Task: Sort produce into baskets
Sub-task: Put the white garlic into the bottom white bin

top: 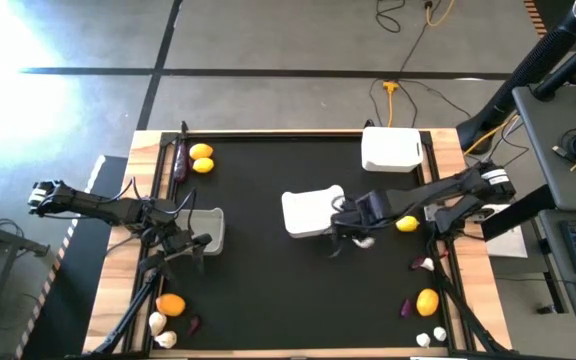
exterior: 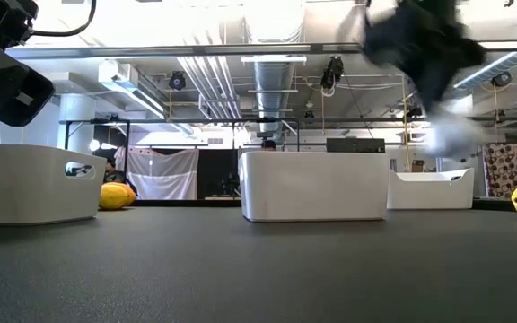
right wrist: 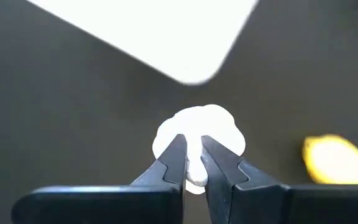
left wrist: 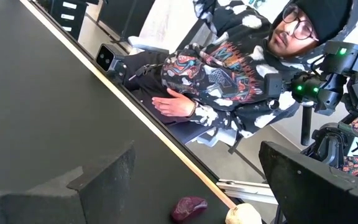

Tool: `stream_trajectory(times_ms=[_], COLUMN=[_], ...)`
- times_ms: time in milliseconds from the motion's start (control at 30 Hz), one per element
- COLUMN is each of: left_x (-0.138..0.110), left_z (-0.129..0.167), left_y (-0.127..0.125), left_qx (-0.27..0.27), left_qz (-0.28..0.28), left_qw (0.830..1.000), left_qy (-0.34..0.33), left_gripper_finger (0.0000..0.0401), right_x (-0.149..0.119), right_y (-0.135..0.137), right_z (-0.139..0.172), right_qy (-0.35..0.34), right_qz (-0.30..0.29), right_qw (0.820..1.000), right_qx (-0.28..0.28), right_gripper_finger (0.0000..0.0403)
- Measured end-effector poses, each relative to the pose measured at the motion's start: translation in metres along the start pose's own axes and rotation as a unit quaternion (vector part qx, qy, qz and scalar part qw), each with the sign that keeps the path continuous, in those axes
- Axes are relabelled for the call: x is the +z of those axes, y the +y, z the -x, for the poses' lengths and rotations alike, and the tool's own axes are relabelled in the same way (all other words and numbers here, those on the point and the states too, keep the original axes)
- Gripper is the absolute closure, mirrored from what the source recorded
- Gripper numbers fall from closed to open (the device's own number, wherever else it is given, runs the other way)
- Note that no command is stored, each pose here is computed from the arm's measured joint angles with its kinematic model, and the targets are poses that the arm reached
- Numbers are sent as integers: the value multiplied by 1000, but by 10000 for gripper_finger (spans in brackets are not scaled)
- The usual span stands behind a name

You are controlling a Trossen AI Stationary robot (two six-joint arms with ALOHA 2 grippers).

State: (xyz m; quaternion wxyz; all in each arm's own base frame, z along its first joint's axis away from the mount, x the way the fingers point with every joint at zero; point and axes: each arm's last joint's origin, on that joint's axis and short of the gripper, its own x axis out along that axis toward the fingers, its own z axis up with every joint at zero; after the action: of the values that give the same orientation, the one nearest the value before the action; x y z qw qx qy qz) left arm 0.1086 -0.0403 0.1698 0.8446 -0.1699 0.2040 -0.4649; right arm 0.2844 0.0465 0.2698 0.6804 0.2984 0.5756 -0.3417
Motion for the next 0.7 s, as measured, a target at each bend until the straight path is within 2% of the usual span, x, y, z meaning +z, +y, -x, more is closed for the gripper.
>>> stream_trajectory(times_ms=[100, 167, 333, 433, 700], left_x=[0, 0, 0, 0, 0], left_z=[0, 0, 0, 0, 0], left_y=[0, 0, 0, 0, 0], left_qx=[0, 0, 0, 0, 0], left_qz=[0, 0, 0, 0, 0], left_qw=[1000, 1000, 1000, 1000, 1000], left_qy=[0, 0, 0, 0, 0], left_gripper_finger=[74, 74, 74, 74, 74], right_x=[14, 22, 40, 51, 79], right_y=[10, 13, 13, 14, 24], right_z=[22, 31, 25, 7, -64], right_qy=[-95, -133, -178, -173, -109], right_qz=[10, 14, 35, 41, 71], right_qw=[995, 990, 983, 983, 984], right_qx=[31, 35, -10, -43, -122], right_gripper_finger=[378, 378, 378, 372, 337])
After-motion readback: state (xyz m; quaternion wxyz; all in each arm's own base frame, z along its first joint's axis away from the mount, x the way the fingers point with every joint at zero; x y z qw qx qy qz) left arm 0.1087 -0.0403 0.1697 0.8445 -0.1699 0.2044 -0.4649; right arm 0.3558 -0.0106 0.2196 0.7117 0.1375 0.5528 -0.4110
